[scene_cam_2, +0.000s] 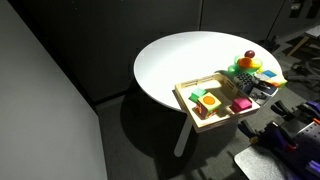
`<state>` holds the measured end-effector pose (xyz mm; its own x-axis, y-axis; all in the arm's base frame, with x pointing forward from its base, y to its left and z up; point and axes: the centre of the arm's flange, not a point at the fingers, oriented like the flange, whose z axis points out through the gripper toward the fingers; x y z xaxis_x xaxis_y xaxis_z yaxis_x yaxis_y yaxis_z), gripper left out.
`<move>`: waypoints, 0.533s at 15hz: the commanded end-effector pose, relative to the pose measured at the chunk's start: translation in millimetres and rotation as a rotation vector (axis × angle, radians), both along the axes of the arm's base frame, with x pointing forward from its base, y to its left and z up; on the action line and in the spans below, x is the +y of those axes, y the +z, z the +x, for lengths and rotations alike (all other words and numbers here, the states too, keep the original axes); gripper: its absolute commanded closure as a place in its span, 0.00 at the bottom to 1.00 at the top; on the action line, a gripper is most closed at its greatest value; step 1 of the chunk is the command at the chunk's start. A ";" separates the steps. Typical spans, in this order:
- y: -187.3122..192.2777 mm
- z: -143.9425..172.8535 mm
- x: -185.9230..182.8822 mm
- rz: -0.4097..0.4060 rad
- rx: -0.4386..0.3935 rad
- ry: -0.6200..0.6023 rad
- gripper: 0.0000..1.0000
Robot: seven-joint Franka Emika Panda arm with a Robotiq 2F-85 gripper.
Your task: Move one black and white soft block from the table to the tray
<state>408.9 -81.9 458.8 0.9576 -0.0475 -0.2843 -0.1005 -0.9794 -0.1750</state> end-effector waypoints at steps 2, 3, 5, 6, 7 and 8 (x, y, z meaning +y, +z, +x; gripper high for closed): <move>-24.8 11.9 2.2 -0.065 -0.038 0.032 0.00; -29.0 13.8 2.8 -0.076 -0.044 0.036 0.00; -42.5 14.9 5.3 -0.106 -0.069 0.052 0.00; -48.1 15.3 6.5 -0.123 -0.086 0.059 0.00; -53.8 15.1 7.7 -0.140 -0.100 0.067 0.00; -59.2 14.8 8.8 -0.159 -0.122 0.074 0.00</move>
<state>428.6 -75.1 413.6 0.9772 -0.0214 -0.2110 -0.0377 -0.9966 -0.0737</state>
